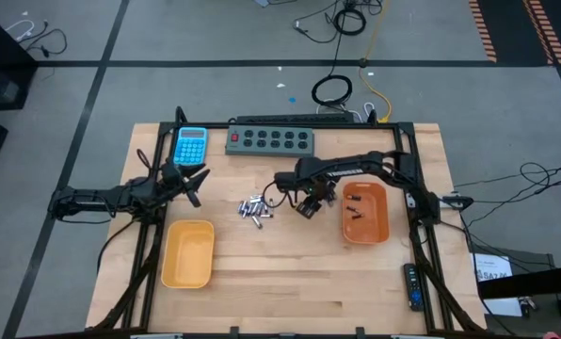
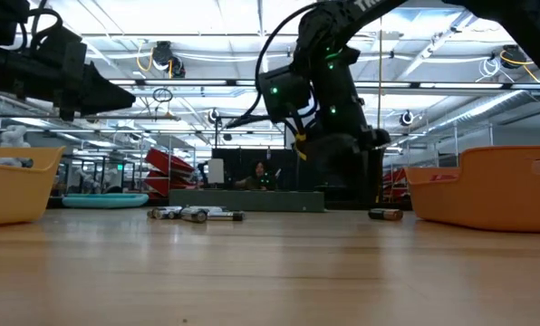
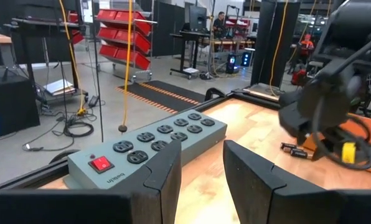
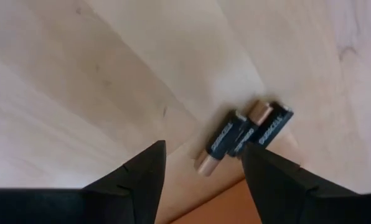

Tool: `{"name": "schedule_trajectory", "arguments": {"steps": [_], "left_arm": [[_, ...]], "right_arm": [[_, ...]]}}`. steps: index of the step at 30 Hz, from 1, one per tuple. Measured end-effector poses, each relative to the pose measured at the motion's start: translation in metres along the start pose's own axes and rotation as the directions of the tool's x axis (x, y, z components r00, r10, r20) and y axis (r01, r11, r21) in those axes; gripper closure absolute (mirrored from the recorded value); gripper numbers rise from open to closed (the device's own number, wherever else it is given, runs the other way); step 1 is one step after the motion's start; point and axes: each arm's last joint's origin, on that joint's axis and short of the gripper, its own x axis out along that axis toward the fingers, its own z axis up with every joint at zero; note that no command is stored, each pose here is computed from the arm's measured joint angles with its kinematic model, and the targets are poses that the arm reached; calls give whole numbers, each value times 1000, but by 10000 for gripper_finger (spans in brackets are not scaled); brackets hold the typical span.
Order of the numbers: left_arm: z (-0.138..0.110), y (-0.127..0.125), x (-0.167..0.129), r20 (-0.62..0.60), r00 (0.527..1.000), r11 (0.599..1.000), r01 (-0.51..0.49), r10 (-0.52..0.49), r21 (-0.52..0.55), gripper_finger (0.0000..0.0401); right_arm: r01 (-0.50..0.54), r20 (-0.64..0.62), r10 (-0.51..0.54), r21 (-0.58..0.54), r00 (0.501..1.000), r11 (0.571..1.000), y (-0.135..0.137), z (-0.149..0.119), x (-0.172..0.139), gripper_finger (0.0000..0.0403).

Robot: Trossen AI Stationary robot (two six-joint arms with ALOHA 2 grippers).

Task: Sort batteries
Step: Put the black battery into the orange bin

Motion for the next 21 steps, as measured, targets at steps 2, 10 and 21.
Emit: {"name": "schedule_trajectory", "arguments": {"steps": [2, 10, 21], "left_arm": [[1, 0, 0, 5, 1000, 1000, 4, -4, 5, 274], [1, 0, 0, 4, 1000, 1000, 5, -5, 12, 274], [0, 0, 0, -5, 1000, 1000, 8, -8, 17, 274]], "right_arm": [[3, -3, -3, -3, 1000, 1000, 0, 1, 2, 202], [5, -14, -6, -30, 1000, 1000, 3, 1, 5, 202], [6, -27, -6, -36, 1000, 999, -1, 2, 13, 202]]}}
